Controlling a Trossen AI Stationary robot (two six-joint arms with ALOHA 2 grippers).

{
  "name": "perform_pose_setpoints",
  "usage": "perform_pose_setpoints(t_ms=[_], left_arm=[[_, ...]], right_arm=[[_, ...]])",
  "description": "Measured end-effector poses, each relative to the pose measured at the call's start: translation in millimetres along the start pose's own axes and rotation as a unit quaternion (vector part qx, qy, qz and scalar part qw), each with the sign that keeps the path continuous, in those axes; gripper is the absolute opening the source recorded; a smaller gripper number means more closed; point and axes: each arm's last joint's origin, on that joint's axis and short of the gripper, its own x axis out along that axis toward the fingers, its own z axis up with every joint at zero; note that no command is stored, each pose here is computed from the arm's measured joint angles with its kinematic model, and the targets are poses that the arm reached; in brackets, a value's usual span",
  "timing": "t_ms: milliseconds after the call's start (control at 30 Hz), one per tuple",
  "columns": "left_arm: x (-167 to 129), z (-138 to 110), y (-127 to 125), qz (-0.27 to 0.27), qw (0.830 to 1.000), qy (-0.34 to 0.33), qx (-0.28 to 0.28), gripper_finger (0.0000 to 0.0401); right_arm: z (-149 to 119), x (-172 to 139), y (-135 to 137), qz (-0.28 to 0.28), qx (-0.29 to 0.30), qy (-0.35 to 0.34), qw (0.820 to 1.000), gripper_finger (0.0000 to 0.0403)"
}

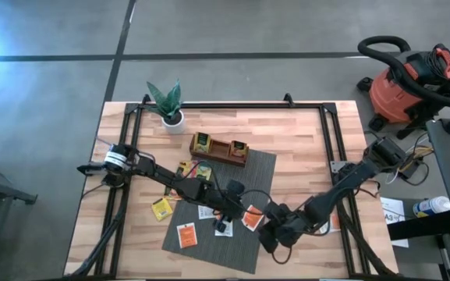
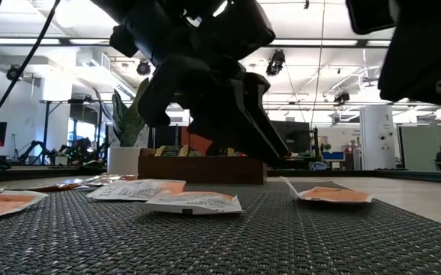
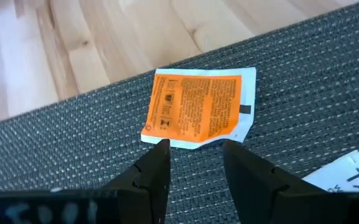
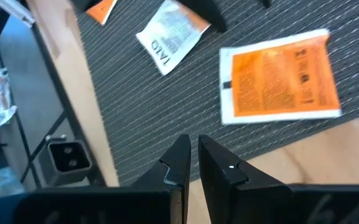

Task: Pick & Place Tea
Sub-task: Put the white tea bag into the middle compartment of the wooden organizer

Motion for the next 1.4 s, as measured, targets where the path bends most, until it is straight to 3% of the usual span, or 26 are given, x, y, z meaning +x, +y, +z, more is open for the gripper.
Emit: perform_pose_setpoints(t_ms=[267,533,1400], left_arm=[[12.5,-4.7,-1.7,-0.016,0.999,-0.015,0.044,0.0142],[22.0,-10.0,-9.3,-0.028,0.998,-0.012,0.05,0.0142],[40.8,-12.0,-24.9,-0.034,0.997,-0.049,0.054,0.0142]], right_arm=[[-5.9,5.3,-1.1,-0.006,0.004,0.004,1.0,0.0039],[-9.9,26.2,-10.8,-0.041,0.019,0.002,0.999,0.006],[-9.0,30.1,-23.3,-0.068,0.027,-0.02,0.997,0.0059]])
